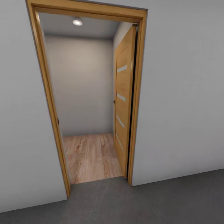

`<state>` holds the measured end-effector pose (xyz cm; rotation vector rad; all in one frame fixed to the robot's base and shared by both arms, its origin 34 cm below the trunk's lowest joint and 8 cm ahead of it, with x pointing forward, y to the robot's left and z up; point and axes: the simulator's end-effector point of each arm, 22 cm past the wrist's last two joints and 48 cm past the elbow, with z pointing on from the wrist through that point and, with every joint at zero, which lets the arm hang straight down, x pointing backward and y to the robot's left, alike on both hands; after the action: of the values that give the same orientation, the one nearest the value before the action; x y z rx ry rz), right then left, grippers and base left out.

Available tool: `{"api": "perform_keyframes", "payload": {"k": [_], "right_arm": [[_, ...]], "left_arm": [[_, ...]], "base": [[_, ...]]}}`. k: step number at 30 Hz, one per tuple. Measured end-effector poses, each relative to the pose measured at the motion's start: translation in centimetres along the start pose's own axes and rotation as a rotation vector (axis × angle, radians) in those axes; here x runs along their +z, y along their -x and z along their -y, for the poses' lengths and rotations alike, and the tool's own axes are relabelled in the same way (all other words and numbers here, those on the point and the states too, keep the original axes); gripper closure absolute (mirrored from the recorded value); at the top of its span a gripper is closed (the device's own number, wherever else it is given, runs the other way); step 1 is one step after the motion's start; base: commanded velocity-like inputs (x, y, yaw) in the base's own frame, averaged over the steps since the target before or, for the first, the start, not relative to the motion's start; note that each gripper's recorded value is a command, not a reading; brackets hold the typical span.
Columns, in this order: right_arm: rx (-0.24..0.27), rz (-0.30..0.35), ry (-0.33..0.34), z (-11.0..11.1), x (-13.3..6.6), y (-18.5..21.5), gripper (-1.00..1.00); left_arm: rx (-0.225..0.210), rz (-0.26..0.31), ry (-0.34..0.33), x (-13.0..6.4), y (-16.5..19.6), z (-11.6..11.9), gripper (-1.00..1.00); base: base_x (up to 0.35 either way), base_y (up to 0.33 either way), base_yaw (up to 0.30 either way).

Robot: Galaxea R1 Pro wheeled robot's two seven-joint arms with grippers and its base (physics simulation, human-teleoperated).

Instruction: Move the two storage containers from the living room to the garage. In the garage, place one container on the floor and stack the other container on top of it (either order is fine).

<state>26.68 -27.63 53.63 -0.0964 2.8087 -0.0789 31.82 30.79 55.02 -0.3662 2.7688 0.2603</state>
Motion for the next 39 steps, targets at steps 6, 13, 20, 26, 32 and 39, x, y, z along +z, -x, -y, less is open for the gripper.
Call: {"api": "perform_keyframes", "payload": {"k": [6,13,20,26,32,39], "right_arm": [[0.002,0.005,-0.004,0.08,0.0,0.11,-1.0],[0.002,0.006,-0.005,0.06,0.0,0.15,-1.0],[0.002,0.007,-0.007,0.15,0.0,0.15,-1.0],[0.002,0.007,-0.006,0.16,0.0,0.15,-1.0],[0.002,0.008,-0.001,0.14,0.0,0.16,-1.0],[0.001,0.005,-0.002,0.24,0.0,0.08,-1.0]], "left_arm": [[0.0,0.0,0.0,0.0,0.01,0.0,-1.0],[-0.001,0.0,0.0,0.0,0.01,-0.01,-1.0],[0.0,0.0,0.0,0.0,0.0,-0.01,-1.0],[-0.001,0.0,0.0,0.0,0.01,-0.01,-1.0],[-0.001,0.0,0.0,0.0,0.0,0.0,-1.0],[0.0,-0.002,0.001,0.01,-0.04,-0.07,-1.0]], "base": [[0.316,-0.148,0.213],[0.316,-0.149,0.269],[0.316,-0.148,0.276],[0.316,-0.148,0.242],[0.316,-0.137,0.044],[0.318,-0.045,0.003]]}}
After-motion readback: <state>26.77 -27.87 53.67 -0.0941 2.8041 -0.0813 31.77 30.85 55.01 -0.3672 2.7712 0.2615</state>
